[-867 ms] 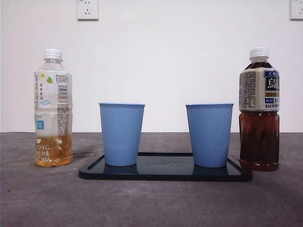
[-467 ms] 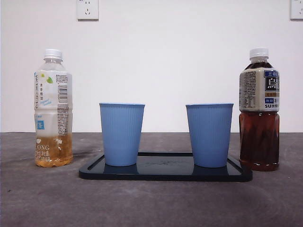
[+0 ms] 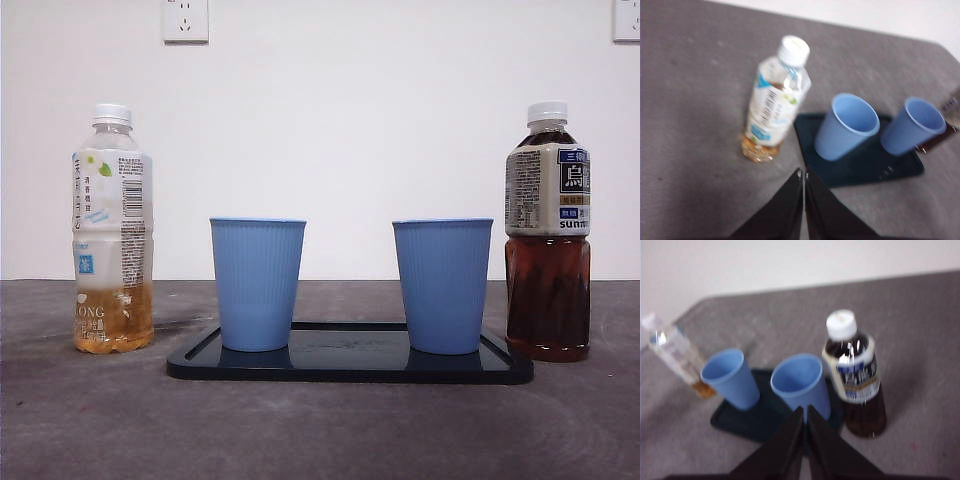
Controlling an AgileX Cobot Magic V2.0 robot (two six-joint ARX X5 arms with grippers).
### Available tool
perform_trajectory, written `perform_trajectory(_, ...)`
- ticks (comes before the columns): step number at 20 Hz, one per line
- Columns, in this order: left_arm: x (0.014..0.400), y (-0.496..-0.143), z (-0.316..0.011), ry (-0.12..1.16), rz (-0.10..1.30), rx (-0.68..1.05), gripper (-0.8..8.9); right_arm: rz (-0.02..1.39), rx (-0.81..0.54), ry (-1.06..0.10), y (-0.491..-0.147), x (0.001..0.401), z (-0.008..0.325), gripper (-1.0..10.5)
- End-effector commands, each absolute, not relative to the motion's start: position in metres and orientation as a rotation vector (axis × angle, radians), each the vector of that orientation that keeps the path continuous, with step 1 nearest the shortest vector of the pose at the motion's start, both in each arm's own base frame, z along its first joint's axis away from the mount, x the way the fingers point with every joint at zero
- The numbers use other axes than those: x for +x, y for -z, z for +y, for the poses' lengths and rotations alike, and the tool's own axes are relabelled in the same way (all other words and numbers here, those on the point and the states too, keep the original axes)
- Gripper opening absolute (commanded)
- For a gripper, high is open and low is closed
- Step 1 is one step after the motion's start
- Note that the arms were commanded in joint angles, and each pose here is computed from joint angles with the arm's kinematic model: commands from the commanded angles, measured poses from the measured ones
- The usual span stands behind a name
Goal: Pour the drink into the cup
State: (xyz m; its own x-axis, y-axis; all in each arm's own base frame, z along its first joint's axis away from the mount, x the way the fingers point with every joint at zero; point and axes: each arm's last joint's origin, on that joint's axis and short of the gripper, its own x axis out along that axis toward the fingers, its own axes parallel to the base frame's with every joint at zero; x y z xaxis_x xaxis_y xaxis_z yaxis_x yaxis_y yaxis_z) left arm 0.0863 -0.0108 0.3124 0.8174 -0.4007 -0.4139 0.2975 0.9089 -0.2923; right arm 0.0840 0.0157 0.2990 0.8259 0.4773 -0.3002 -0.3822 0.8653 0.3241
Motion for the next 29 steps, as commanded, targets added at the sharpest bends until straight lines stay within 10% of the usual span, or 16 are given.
perform_trajectory(1, 0.085, -0.316, -0.011, 0.400, 0.482, -0.177, 0.07, 0.398, 0.215, -0.471, -0.300, 0.083, 0.016, 0.8)
perform_trajectory(9, 0.084, -0.314, -0.011, 0.400, 0.506, -0.175, 4.44, 0.430, 0.206, -0.475, -0.297, 0.081, 0.016, 4.2)
perform_trajectory(29, 0.084, -0.314, -0.011, 0.400, 0.502, -0.174, 4.41, 0.451, 0.419, -0.410, -0.256, 0.116, 0.022, 4.3)
